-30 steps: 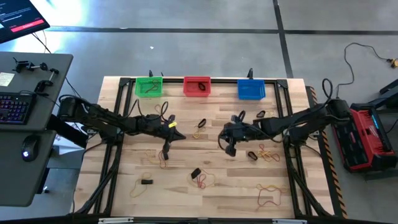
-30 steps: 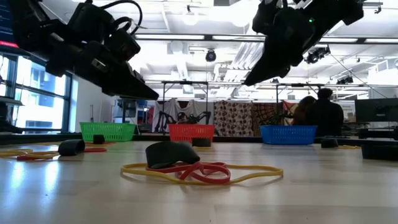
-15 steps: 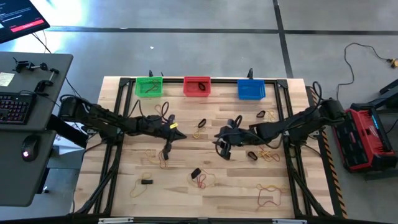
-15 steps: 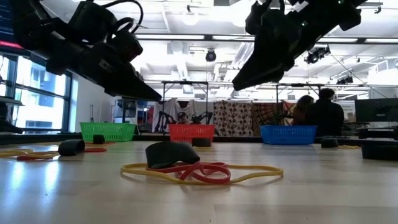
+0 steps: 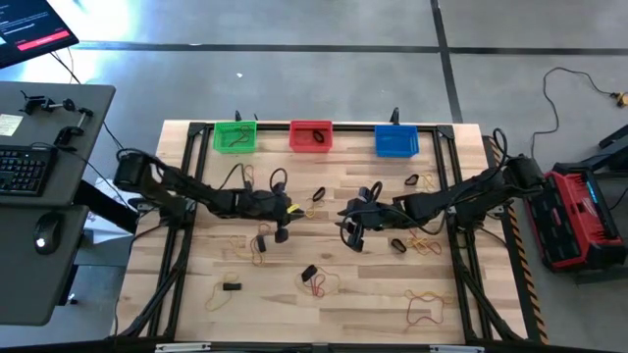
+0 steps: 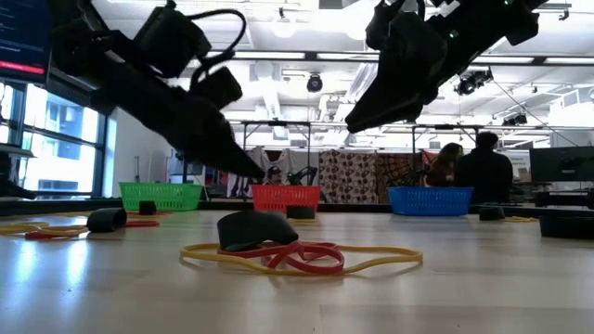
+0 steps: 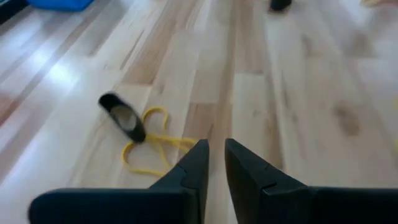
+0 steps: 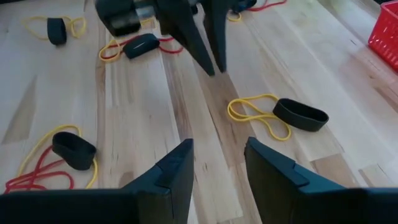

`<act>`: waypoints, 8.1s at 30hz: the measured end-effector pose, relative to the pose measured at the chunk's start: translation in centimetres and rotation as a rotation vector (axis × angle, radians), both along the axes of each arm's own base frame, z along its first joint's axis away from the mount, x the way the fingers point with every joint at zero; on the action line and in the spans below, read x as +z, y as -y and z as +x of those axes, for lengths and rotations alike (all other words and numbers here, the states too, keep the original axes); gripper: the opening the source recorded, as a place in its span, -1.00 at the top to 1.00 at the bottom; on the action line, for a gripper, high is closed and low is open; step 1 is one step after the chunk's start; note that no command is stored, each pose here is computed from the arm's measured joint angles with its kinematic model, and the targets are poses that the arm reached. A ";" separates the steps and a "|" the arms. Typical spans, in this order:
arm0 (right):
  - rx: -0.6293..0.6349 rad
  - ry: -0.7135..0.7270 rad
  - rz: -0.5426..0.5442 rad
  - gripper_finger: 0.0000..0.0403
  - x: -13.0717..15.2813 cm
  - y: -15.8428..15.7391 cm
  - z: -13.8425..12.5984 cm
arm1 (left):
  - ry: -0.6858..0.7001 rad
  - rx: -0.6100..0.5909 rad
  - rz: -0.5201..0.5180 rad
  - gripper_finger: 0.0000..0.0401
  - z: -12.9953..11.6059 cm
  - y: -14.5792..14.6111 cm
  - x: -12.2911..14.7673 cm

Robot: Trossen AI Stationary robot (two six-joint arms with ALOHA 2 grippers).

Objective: Sort rubber bands into baskets
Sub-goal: Put the yellow rubber band into the blue bin

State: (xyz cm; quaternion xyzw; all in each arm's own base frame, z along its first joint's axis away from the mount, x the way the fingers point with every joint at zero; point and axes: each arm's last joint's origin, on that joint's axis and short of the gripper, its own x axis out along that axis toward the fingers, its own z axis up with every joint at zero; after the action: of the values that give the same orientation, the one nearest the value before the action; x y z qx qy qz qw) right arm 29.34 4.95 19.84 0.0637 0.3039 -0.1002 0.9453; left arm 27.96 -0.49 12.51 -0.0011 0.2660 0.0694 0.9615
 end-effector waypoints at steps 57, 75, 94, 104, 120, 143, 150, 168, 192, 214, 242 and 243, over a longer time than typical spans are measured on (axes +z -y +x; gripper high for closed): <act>0.055 0.011 -0.243 0.29 -0.7 -0.1 1.0 | 0.088 -0.048 -0.107 1.00 2.9 0.0 3.7; 0.062 0.051 -0.523 0.17 -3.9 -0.1 3.8 | 0.135 -0.096 -0.152 1.00 3.1 0.2 4.2; 0.135 0.126 -0.427 0.81 -3.5 1.4 4.4 | 0.138 -0.115 -0.161 1.00 3.1 0.3 4.2; 0.108 0.121 -0.420 0.99 -3.6 1.4 4.4 | 0.135 -0.068 -0.135 0.88 3.1 0.1 4.2; -0.018 0.021 -0.417 1.00 -4.0 3.0 3.9 | 0.278 -0.116 -0.001 0.34 1.7 1.9 3.5; -0.633 -0.306 -0.516 1.00 3.5 13.9 -5.9 | 0.349 -0.114 -0.038 0.25 -0.9 1.5 1.9; -0.877 -0.329 -0.406 1.00 2.5 18.0 -8.0 | 0.348 -0.112 -0.043 0.25 -0.9 1.5 1.9; -1.058 -0.177 -0.096 1.00 -0.6 23.4 -11.5 | 0.350 -0.090 -0.057 0.26 -0.8 1.3 1.9; -1.092 -0.353 0.175 1.00 -3.2 28.0 -12.3 | 0.348 -0.082 -0.055 0.26 -0.8 1.2 1.9; -1.081 -0.446 0.246 0.41 -3.6 29.3 -12.0 | 0.349 -0.075 -0.072 0.26 -0.8 1.2 1.9; -0.565 -0.105 -0.012 0.98 -1.8 20.8 -7.1 | 0.359 -0.042 -0.059 0.26 -0.9 1.1 2.0; -0.550 -0.074 -0.012 0.99 -2.0 20.1 -7.3 | 0.360 -0.042 -0.059 0.26 -0.8 1.1 2.0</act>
State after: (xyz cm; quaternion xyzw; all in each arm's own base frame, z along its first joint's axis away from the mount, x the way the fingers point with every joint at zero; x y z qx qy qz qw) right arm 22.09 -15.15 17.88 0.1345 0.3089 -0.3572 0.8712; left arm 27.11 -1.55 14.53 -0.0362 0.0917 0.0402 0.9943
